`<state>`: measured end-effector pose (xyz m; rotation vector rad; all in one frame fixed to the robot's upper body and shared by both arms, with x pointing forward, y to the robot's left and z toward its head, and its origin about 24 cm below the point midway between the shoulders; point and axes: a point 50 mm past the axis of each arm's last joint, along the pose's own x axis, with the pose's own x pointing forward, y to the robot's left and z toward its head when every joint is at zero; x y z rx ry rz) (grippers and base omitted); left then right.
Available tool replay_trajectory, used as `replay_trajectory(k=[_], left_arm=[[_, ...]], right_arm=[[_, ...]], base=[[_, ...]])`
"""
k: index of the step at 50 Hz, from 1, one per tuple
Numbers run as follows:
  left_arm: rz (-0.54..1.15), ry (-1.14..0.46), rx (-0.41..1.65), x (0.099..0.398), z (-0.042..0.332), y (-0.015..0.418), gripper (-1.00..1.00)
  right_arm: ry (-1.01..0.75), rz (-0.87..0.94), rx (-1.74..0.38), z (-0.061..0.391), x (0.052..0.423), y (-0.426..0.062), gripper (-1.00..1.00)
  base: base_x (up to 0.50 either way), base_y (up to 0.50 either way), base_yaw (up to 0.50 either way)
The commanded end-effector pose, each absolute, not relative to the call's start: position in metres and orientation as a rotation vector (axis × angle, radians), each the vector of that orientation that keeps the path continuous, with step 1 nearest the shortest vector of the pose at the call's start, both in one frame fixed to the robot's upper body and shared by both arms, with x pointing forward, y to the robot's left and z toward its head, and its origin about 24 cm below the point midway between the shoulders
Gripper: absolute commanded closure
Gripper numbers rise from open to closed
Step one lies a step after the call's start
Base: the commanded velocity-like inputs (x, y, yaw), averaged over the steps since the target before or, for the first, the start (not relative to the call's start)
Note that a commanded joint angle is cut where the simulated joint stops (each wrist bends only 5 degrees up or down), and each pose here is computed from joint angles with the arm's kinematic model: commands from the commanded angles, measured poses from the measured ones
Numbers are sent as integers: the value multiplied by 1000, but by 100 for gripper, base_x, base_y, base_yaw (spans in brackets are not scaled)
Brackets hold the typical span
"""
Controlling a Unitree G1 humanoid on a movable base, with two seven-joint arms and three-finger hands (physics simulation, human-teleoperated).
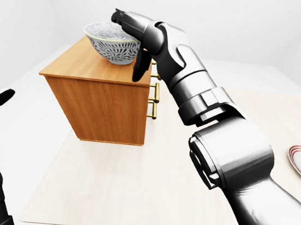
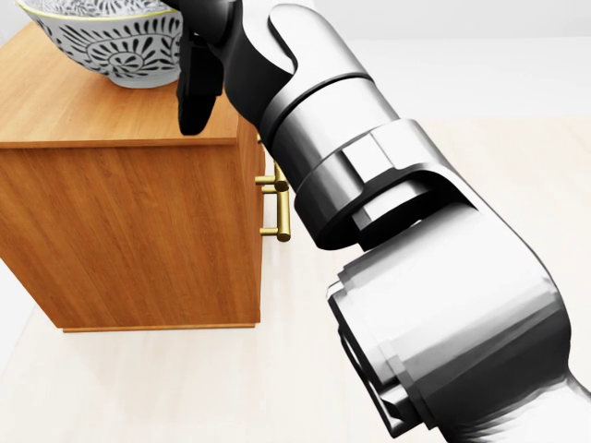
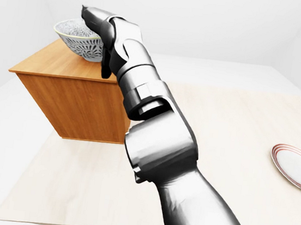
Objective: Put the bowl on top of the cabinet.
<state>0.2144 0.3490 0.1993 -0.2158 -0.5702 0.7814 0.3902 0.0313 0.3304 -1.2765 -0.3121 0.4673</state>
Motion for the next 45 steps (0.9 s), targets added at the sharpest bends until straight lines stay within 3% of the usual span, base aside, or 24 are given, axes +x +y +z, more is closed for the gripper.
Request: replay_trajectory(k=[1, 19, 34, 45], left_arm=[[781, -569, -216, 215, 199, 349, -100], [779, -577, -215, 214, 200, 348, -100], [779, -580, -213, 213, 200, 347, -100], [778, -574, -211, 214, 199, 347, -100]], right_arm=[[-408, 436, -1261, 351, 381, 40, -100], [-751, 446, -1194, 450, 310, 84, -100], [-773, 484, -1038, 464, 301, 81, -100], [-844, 412, -967, 480, 296, 69, -100]], base=[[0, 0, 0], [0, 0, 0], [0, 0, 0], [0, 0, 0]])
